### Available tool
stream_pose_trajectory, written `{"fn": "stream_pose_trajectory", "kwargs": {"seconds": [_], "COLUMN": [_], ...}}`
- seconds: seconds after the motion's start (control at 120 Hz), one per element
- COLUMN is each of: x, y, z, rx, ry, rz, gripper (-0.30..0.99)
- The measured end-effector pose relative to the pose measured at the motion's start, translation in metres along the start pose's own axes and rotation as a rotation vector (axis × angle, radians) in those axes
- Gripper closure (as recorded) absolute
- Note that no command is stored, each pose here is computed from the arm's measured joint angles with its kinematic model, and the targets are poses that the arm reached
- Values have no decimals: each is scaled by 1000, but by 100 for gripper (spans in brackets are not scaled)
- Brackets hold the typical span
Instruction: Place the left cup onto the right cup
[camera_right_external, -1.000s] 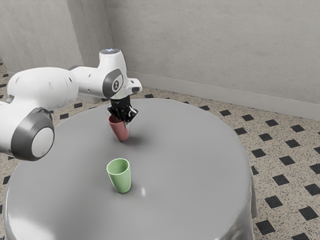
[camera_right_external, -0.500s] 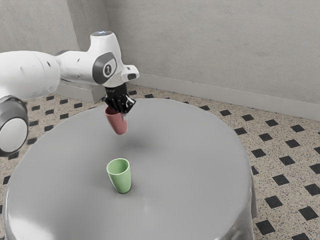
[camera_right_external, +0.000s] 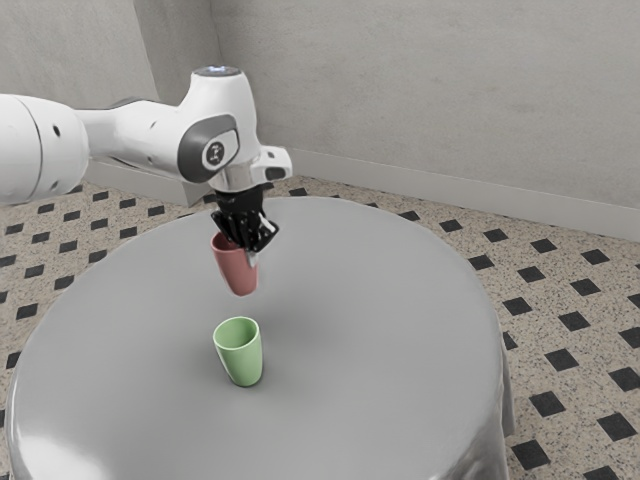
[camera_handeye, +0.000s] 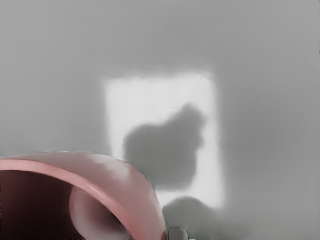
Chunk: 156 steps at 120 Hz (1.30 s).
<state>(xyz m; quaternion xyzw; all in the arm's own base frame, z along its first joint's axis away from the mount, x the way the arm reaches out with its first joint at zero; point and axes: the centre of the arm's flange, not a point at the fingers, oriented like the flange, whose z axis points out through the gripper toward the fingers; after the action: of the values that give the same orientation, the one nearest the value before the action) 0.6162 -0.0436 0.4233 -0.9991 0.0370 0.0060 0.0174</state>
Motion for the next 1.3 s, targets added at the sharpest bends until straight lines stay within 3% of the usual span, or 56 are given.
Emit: {"fn": "stream_pose_trajectory", "kwargs": {"seconds": [0.625, 1.3], "x": [-72, -94], "y": [36, 44], "z": [-24, -13], "rx": [2, -9], "ry": [-1, -21], "rz": [35, -22], "gripper": [78, 78]}}
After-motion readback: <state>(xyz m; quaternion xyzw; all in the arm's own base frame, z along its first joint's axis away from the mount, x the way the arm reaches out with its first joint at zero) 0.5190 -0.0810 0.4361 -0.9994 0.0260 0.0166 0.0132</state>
